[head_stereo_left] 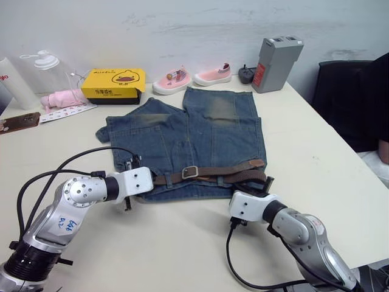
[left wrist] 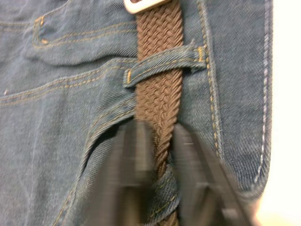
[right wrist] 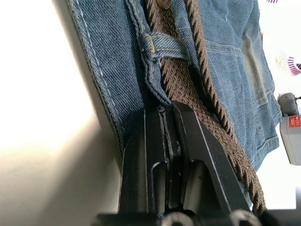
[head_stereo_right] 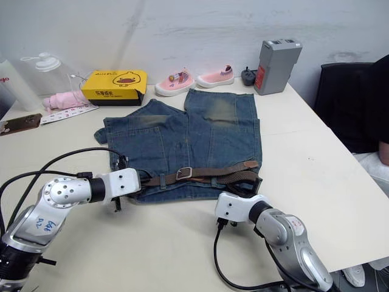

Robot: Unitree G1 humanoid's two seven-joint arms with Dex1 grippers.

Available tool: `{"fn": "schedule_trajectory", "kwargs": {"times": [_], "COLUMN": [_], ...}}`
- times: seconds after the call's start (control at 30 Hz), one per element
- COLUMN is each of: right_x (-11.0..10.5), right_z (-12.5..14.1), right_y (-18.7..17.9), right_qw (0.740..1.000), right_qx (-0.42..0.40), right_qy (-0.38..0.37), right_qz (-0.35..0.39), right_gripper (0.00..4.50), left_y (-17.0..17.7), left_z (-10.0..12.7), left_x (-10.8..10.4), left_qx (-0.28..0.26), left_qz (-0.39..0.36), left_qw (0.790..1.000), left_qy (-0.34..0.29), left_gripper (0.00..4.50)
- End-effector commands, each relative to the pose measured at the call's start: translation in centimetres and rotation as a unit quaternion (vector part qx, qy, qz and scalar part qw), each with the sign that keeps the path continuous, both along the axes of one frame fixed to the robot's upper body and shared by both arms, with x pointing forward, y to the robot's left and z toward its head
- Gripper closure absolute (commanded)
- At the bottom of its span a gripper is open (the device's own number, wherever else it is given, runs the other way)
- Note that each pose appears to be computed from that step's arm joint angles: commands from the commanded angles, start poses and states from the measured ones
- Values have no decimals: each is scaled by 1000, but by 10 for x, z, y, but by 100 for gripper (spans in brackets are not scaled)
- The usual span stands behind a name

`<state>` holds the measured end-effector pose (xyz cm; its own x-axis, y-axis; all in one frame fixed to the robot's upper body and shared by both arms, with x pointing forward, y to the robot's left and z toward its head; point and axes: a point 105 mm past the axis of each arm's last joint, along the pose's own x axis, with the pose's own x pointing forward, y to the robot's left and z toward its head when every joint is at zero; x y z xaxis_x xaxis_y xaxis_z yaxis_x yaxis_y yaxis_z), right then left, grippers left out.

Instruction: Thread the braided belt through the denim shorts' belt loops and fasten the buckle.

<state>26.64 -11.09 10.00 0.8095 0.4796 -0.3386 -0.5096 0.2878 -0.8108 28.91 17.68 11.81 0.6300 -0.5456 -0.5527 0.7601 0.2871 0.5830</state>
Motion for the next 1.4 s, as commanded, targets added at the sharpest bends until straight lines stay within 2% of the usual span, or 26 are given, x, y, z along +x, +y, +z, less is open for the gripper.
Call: {"fn": "schedule_trajectory", "kwargs": {"times": [0.03, 0.27, 0.3, 0.43, 0.8, 0.87, 0.9, 1.0, 1.1, 1.17, 1.3, 1.4], "right_x": [3, 5, 6, 7, 19, 22, 22, 22, 16, 14, 4, -2], "right_z": [-4, -4, -4, -4, 4, 9, 11, 15, 25, 33, 46, 55], "right_y": [-7, -14, -15, -17, -28, -33, -34, -36, -33, -32, -32, -29], "right_qw": [1000, 999, 999, 999, 999, 999, 999, 999, 1000, 999, 995, 989], "right_qx": [-4, -9, -10, -13, -37, -35, -34, -24, 8, 34, 76, 104], "right_qy": [13, 16, 16, 16, -11, -18, -19, -15, -2, 6, 49, 85], "right_qz": [-17, -27, -28, -27, -20, -24, -24, -19, -3, 5, 39, 69], "right_gripper": [450, 450, 450, 450, 450, 379, 346, 211, 81, 3, 3, 3], "left_y": [53, 96, 98, 91, 58, 49, 46, 42, 33, 25, 22, 31], "left_z": [-9, -18, -25, -41, -63, -56, -54, -51, -36, -22, 8, 28], "left_x": [0, -13, -18, -26, -28, -30, -31, -35, -40, -46, -60, -60], "left_qx": [34, 11, 15, 21, -37, -74, -85, -88, -117, -147, -215, -262], "left_qz": [97, 187, 187, 169, 131, 117, 112, 100, 77, 53, 29, 34], "left_qw": [995, 982, 982, 984, 990, 990, 990, 991, 990, 987, 974, 961], "left_qy": [9, 25, 33, 48, 31, 23, 19, 23, 20, 24, 66, 80], "left_gripper": [447, 447, 447, 447, 447, 354, 323, 197, 82, 79, 79, 79]}}
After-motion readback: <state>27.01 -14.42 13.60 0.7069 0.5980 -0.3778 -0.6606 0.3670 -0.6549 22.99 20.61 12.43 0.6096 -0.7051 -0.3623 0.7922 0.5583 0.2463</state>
